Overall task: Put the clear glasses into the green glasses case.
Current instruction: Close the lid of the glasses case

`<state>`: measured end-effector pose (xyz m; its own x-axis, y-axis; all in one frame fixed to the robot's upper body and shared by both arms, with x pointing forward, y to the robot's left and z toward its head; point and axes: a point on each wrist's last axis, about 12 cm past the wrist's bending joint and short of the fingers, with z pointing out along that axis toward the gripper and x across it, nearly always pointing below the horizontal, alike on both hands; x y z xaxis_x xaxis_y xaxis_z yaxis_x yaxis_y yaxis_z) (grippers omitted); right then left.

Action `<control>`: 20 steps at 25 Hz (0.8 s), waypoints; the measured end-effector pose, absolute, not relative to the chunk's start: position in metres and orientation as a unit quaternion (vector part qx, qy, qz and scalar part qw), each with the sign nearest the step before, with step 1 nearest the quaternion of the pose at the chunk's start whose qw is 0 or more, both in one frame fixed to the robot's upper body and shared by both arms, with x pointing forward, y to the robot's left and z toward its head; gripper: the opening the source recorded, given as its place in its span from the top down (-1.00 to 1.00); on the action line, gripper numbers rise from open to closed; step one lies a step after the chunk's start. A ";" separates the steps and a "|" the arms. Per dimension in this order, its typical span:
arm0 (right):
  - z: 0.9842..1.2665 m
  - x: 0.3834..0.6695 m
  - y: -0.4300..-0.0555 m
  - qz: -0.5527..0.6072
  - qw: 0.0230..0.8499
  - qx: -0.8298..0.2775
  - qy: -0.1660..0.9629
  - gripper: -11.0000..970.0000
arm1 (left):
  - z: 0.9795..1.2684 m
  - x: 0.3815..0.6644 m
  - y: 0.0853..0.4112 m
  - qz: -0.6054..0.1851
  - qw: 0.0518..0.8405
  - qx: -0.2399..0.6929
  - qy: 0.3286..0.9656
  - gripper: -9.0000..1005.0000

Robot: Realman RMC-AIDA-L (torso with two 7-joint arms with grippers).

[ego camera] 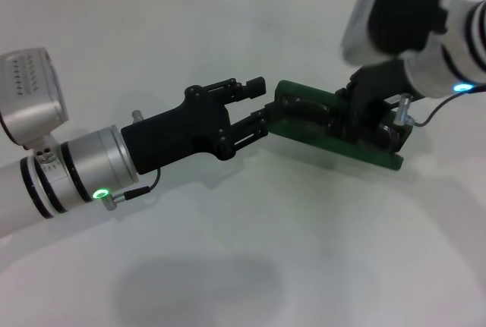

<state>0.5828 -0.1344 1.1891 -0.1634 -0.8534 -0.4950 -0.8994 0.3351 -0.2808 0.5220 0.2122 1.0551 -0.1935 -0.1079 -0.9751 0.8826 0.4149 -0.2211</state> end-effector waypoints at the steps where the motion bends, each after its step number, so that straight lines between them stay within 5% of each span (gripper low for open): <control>1: 1.187 0.581 -0.130 0.021 0.296 -0.589 0.752 0.61 | 1.055 0.522 0.212 -0.446 0.556 0.305 0.632 0.02; 20: 1.176 0.562 -0.097 -0.030 0.330 -0.655 0.679 0.61 | 1.054 0.527 0.187 -0.483 0.510 0.317 0.637 0.02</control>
<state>0.5622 -0.0972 1.1764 0.0764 -0.9093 -0.4091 -0.8698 0.1398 -0.4732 0.5271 0.1872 1.0543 -0.2786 -0.0892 -0.9563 0.8964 0.3332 -0.2922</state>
